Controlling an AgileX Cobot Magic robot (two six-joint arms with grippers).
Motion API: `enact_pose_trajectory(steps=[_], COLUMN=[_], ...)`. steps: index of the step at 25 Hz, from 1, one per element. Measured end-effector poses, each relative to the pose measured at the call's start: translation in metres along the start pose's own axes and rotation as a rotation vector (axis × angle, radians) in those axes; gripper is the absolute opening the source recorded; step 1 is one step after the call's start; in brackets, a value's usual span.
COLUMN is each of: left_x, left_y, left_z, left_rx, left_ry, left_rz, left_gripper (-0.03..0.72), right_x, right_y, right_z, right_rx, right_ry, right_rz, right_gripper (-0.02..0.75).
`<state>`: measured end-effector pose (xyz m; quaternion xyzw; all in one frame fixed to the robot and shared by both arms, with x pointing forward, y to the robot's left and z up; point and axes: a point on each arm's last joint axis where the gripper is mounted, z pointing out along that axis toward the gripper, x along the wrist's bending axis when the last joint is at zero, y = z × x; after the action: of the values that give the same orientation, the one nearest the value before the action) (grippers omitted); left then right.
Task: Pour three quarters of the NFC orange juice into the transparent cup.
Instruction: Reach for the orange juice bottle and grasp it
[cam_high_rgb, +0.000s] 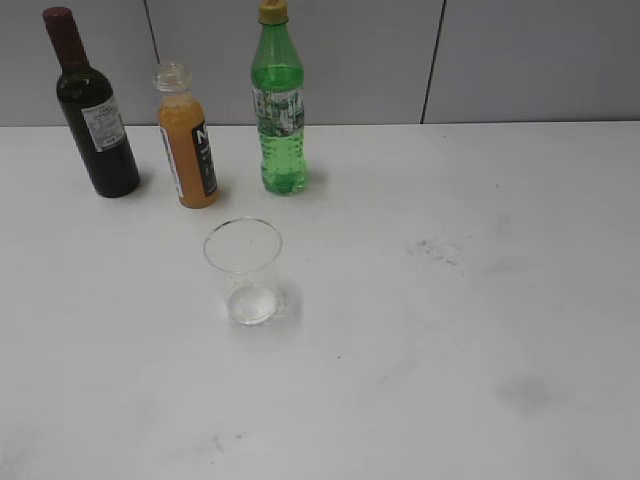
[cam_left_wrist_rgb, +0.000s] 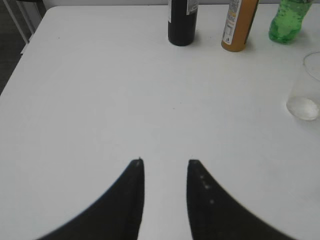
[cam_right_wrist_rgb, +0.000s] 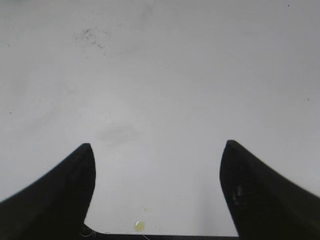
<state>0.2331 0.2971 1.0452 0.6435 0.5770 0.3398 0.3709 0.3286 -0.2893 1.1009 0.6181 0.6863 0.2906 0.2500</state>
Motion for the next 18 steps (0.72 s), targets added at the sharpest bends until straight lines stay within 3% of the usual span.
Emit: enact_pose_trajectory(steps=[8, 18], left_x=[0.0, 0.0], left_y=[0.0, 0.0], left_z=[0.0, 0.0], left_rx=[0.0, 0.0], left_ry=[0.0, 0.0], left_rz=[0.0, 0.0], left_gripper=[0.238, 0.238], right_x=[0.002, 0.005], right_y=[-0.056, -0.084], right_z=[-0.003, -0.028], right_rx=[-0.081, -0.286], right_ry=[-0.003, -0.01], right_rz=[-0.002, -0.008], right_gripper=[0.592, 0.592])
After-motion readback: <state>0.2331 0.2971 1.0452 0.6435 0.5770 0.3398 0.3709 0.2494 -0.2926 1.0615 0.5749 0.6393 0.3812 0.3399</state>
